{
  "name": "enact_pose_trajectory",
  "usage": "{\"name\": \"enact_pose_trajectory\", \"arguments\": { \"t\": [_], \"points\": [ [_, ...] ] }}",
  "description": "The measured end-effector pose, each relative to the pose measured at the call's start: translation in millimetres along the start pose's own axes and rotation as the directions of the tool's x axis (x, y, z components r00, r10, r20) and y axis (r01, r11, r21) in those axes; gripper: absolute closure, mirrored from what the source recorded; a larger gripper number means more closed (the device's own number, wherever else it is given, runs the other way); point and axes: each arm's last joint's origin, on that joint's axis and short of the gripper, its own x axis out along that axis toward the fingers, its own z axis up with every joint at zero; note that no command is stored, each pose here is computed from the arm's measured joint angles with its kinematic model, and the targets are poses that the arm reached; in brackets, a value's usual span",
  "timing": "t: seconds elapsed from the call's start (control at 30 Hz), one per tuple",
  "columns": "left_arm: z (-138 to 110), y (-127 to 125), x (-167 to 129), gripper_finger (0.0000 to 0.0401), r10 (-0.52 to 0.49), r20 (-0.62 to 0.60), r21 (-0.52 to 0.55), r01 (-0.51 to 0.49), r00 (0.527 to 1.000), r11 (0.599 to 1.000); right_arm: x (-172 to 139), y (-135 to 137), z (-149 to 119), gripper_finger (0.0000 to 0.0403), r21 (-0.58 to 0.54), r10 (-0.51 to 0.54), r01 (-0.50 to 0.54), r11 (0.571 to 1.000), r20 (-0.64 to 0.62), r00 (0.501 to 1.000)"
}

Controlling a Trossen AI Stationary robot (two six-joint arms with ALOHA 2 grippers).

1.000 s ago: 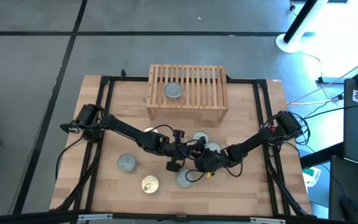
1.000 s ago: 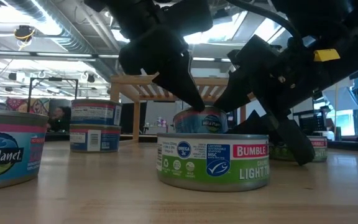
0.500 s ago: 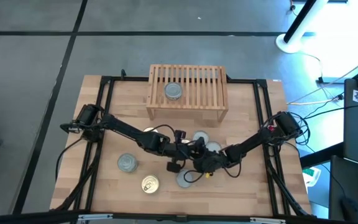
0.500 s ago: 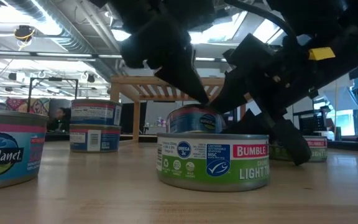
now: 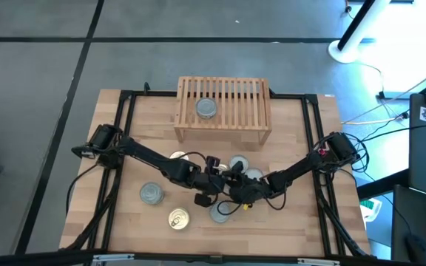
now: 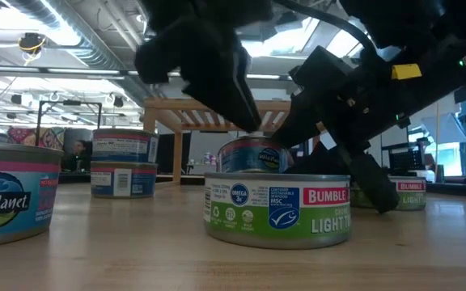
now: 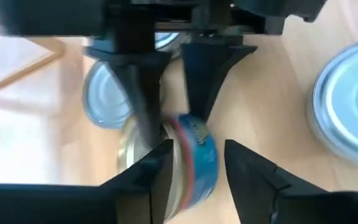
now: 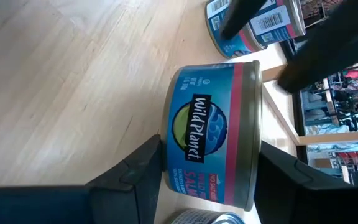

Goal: Stack canned seafood by type on shelf
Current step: Put the blue pink tuna can on the shelf

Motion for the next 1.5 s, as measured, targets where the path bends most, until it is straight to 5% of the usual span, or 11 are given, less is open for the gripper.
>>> {"name": "enact_pose_trajectory", "arguments": {
  "t": [0.53,1.03,1.5],
  "points": [
    [-14.0,34.7,-90.5,0.0251,0.031,-0.091,-0.172,-0.046,0.995,0.984,1.3,-19.2,30.0,0.0210,0.008,-0.058,0.058,0.998,-0.040,0.998],
    [-24.7,50.2,-132.4,0.0251,0.043,-0.056,-0.141,-0.051,0.998,0.989,-11.7,-65.8,74.2,0.0210,-0.146,-0.194,0.160,0.976,-0.256,0.947],
    [-27.3,59.2,-141.1,0.0251,0.061,-0.039,-0.043,-0.063,0.997,0.997,-57.5,-121.7,83.2,0.0210,-0.043,-0.176,0.176,0.983,-0.452,0.874]
  ]
}}
